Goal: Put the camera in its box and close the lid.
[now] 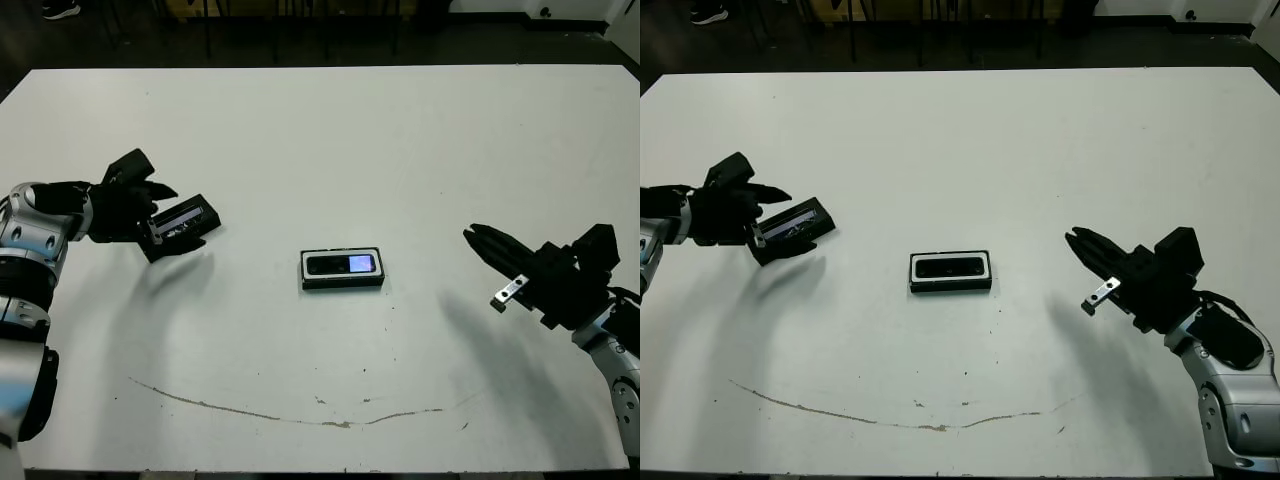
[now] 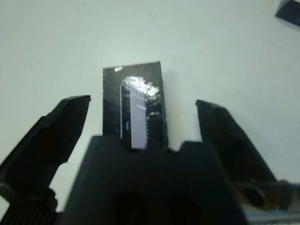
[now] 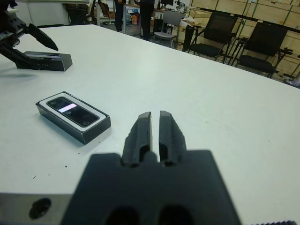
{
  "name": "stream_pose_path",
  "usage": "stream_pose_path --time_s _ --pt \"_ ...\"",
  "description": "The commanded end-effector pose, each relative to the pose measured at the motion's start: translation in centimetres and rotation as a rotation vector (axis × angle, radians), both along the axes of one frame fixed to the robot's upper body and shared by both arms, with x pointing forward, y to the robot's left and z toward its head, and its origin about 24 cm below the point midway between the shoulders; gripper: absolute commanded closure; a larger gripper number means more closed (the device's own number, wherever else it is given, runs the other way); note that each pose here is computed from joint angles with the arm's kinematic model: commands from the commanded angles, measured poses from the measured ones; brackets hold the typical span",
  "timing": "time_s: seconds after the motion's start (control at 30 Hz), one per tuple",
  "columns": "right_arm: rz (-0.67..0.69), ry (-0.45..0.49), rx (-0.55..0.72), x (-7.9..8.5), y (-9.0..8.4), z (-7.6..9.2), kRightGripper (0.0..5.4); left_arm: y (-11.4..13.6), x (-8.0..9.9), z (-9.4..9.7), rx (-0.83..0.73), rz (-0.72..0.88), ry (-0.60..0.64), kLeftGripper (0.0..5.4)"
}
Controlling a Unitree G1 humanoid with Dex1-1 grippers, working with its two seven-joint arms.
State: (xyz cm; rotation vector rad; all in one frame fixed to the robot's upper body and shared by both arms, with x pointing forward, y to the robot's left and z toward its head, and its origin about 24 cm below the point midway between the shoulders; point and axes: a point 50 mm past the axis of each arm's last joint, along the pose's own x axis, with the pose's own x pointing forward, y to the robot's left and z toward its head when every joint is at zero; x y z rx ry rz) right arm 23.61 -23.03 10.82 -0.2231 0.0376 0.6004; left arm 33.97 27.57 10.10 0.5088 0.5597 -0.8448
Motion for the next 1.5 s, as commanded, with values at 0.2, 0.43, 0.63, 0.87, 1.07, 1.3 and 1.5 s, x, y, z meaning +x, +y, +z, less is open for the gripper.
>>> stream_pose_path --time_s 0.2,0.43,0.63,0.87,1.07,1.3,1.5 --pt "-0.025 0.05 -0.036 -0.5 -0.4 0.0 5.4 0.5 -0.3 -1.2 -0.01 0.044 0.032 0.01" --pt "-0.027 0.05 -0.041 -0.6 -0.4 0.1 5.4 0.8 -0.5 -1.4 0.036 0.044 0.025 0.01" --pt "-0.021 0.042 -0.033 -0.8 -0.3 0.4 5.4 1.3 -0.8 -1.8 0.039 0.048 0.057 0.01" --pt "-0.024 0.034 -0.048 -0.8 -0.3 0.5 5.4 1.8 -1.3 -2.0 0.027 0.028 0.137 0.01" --pt "-0.011 0.032 -0.031 -0.8 -0.2 0.6 5.4 2.2 -1.8 -2.2 0.074 -0.01 0.132 0.01" --pt "-0.015 0.039 -0.041 -0.8 -0.4 0.5 5.4 2.6 -2.4 -2.6 0.131 -0.069 0.089 0.01" --pt "-0.02 0.032 -0.051 -0.9 -0.2 0.6 5.4 3.0 -2.8 -3.0 0.121 -0.066 0.086 0.01"
